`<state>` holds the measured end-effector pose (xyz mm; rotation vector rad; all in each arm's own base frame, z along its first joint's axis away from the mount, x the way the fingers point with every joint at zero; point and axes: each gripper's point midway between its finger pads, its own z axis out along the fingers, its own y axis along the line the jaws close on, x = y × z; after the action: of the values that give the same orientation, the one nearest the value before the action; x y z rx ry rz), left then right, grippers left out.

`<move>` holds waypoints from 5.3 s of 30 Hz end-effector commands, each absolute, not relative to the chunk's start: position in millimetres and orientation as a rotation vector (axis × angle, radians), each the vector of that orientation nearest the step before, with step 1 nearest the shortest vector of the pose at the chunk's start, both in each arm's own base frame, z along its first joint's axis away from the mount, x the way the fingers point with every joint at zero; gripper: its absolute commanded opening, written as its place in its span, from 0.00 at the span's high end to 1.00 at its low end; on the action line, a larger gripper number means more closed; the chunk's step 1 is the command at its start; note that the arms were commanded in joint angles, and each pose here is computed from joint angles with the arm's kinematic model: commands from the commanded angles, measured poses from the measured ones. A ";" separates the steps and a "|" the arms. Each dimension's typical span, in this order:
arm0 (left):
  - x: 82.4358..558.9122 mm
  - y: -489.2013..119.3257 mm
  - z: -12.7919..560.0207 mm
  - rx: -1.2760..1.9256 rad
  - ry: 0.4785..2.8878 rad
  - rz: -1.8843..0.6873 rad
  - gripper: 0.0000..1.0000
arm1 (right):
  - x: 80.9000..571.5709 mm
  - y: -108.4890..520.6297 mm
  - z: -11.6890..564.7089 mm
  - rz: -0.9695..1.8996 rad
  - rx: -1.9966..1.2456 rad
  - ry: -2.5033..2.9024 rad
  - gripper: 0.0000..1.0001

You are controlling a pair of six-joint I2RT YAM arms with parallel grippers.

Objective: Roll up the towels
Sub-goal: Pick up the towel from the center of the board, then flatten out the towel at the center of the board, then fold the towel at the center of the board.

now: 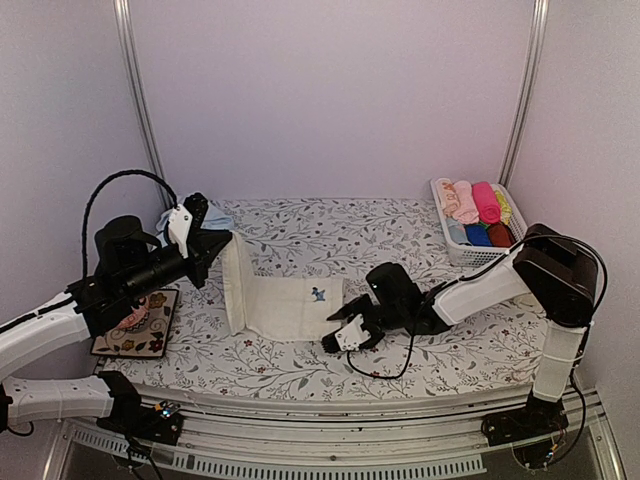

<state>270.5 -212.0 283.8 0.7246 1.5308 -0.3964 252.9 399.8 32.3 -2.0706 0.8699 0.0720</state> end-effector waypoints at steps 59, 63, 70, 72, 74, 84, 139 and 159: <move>236.3 -203.1 324.9 0.850 1.310 -0.491 1.00 | 330.4 204.1 327.1 0.143 -0.744 1.803 0.98; 254.5 -200.0 300.8 0.789 1.434 -0.481 1.00 | 354.7 208.9 285.0 0.120 -0.685 1.938 0.98; 342.2 -215.0 201.3 0.733 1.856 -0.366 1.00 | 440.5 202.8 197.1 -0.007 -0.569 2.181 0.99; 368.1 -215.9 179.4 0.695 1.930 -0.308 1.00 | 465.0 196.1 175.7 -0.052 -0.542 2.226 0.98; 394.8 -217.7 167.4 0.655 1.964 -0.265 1.00 | 487.0 190.6 149.3 -0.094 -0.534 2.278 0.99; 481.5 -223.9 98.3 0.618 2.164 -0.068 1.00 | 534.4 167.0 89.2 -0.183 -0.487 2.376 0.98; 479.8 -227.5 117.3 0.964 2.001 -0.105 1.00 | 512.8 157.8 99.0 -0.042 -0.524 2.372 0.98; 419.8 -232.5 109.0 1.029 2.033 -0.200 1.00 | 459.8 149.2 95.2 0.034 -0.505 2.450 0.98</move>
<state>431.3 -226.6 99.6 1.0284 2.0476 -0.1660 470.6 153.3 87.9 -0.5353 2.4445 0.0110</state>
